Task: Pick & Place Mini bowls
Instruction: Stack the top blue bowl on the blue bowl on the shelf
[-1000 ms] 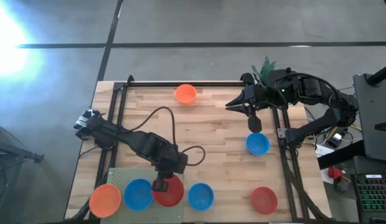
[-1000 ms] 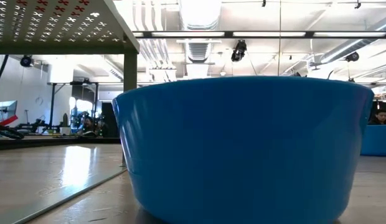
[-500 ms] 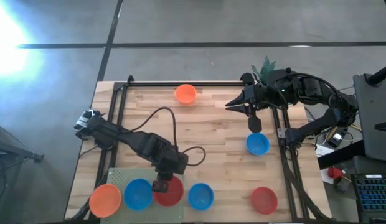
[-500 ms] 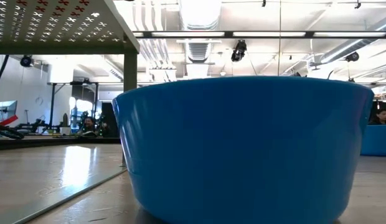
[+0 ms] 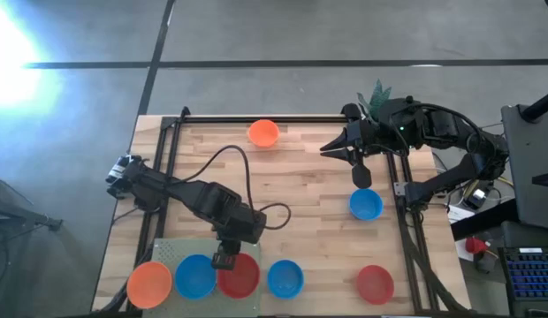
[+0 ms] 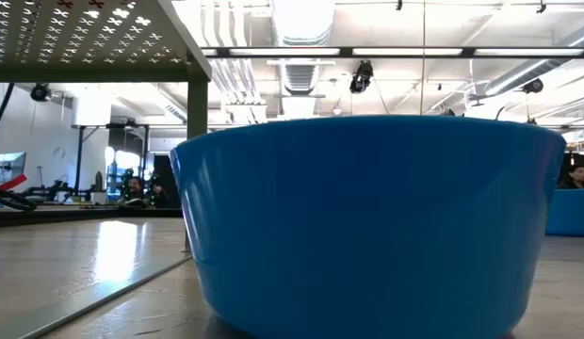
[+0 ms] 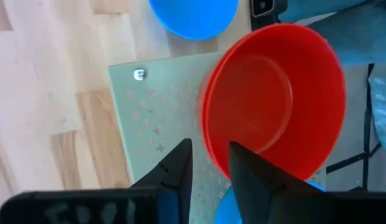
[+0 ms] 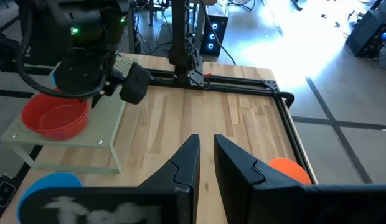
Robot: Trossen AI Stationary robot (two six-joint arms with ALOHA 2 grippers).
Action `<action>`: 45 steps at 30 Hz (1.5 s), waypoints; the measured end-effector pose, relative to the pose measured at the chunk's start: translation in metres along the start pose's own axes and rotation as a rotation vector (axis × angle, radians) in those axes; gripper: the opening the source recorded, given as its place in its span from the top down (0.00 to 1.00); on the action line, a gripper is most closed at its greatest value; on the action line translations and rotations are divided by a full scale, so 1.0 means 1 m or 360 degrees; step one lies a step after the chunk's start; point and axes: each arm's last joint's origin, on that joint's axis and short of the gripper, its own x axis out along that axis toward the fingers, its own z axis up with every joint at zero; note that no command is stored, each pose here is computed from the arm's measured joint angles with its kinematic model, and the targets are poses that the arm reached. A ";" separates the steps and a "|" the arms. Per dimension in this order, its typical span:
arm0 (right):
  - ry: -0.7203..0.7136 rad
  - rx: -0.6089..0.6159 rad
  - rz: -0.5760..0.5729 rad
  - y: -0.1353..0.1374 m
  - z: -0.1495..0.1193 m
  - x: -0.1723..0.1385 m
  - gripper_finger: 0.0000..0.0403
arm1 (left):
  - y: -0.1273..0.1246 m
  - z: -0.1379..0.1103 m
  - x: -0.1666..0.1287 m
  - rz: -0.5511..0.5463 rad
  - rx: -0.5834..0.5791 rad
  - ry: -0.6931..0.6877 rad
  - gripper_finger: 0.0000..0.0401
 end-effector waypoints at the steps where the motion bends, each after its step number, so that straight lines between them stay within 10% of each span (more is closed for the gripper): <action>1: 0.0000 0.0000 0.0000 0.000 0.000 0.000 0.89 | 0.001 0.000 -0.002 0.0003 -0.0007 0.0002 0.77; 10: 0.0000 0.0000 -0.0001 0.000 0.000 0.000 0.89 | 0.007 -0.002 -0.025 0.0062 -0.0078 -0.0092 0.77; 28: 0.0005 0.0069 -0.0007 -0.001 0.000 0.000 0.89 | 0.056 -0.017 -0.072 0.0791 -0.0374 -0.0362 0.77; 45: 0.0932 0.1009 -0.0244 0.003 -0.053 0.021 0.89 | 0.075 -0.018 -0.083 0.1128 -0.0405 -0.0418 0.76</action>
